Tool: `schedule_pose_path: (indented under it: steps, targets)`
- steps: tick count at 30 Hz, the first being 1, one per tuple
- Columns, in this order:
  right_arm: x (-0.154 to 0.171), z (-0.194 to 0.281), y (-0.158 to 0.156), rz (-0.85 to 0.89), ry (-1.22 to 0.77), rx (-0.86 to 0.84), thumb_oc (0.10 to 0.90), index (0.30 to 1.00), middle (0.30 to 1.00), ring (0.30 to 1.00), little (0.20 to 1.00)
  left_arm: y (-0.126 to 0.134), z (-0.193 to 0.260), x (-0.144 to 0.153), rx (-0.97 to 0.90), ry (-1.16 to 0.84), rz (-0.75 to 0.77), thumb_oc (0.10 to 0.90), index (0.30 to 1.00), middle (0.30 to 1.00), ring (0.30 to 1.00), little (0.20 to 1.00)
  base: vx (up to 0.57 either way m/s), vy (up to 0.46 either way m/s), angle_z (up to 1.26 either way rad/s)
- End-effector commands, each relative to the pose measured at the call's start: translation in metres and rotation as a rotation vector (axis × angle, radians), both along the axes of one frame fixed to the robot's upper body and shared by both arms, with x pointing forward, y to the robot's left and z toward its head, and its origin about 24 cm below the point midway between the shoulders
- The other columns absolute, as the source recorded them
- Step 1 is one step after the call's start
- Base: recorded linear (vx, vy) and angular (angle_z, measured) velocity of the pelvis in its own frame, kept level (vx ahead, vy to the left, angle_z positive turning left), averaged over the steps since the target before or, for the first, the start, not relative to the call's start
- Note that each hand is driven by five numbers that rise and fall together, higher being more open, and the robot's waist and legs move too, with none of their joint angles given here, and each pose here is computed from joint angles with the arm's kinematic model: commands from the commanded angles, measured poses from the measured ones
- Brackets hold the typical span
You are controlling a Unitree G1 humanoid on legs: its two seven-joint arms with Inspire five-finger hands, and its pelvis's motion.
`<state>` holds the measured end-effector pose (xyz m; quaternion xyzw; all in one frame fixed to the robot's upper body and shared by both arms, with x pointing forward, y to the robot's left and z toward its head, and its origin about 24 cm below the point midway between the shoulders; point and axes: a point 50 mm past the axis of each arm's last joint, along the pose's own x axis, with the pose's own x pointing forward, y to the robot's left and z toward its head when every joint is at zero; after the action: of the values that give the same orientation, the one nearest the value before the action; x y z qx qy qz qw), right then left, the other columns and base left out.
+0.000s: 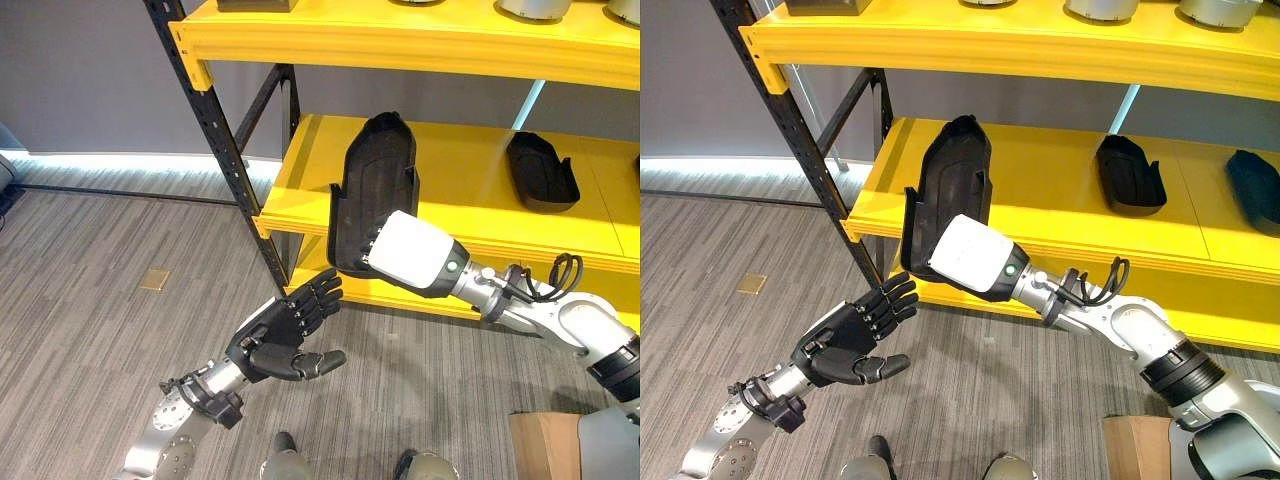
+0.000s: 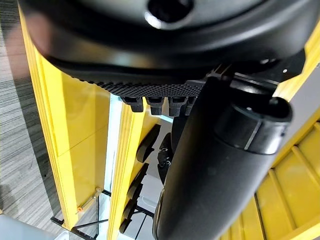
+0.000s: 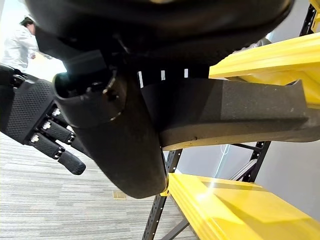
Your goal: Move parts from the plastic box to the shelf.
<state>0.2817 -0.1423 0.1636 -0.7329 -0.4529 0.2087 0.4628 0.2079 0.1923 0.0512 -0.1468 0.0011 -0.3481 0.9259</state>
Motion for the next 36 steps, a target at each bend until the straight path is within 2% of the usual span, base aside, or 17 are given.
schedule_pose_path:
  steps: [1,26,28,36]
  targets:
    - [-0.002,0.041,0.008,0.047,-0.128,0.175,0.400,0.300,0.300,0.300,0.300,-0.018,0.068,0.005,-0.137,-0.333,-0.113,0.900,1.000,1.000,1.000,1.000,0.04,-0.007,-0.07]
    - [0.002,0.056,0.004,0.013,-0.040,0.328,0.400,0.300,0.300,0.300,0.300,-0.018,0.065,0.001,-0.177,-0.289,-0.138,0.900,1.000,1.000,1.000,1.000,0.01,-0.018,-0.02]
    - [0.004,0.057,0.004,-0.013,-0.037,0.389,0.400,0.300,0.300,0.300,0.300,-0.020,0.066,0.001,-0.183,-0.286,-0.140,0.900,1.000,1.000,1.000,1.000,0.01,0.002,-0.02]
    - [0.003,0.054,0.006,-0.011,-0.034,0.390,0.400,0.300,0.300,0.300,0.300,-0.021,0.067,0.002,-0.183,-0.281,-0.143,0.900,1.000,1.000,1.000,1.000,0.00,-0.001,-0.02]
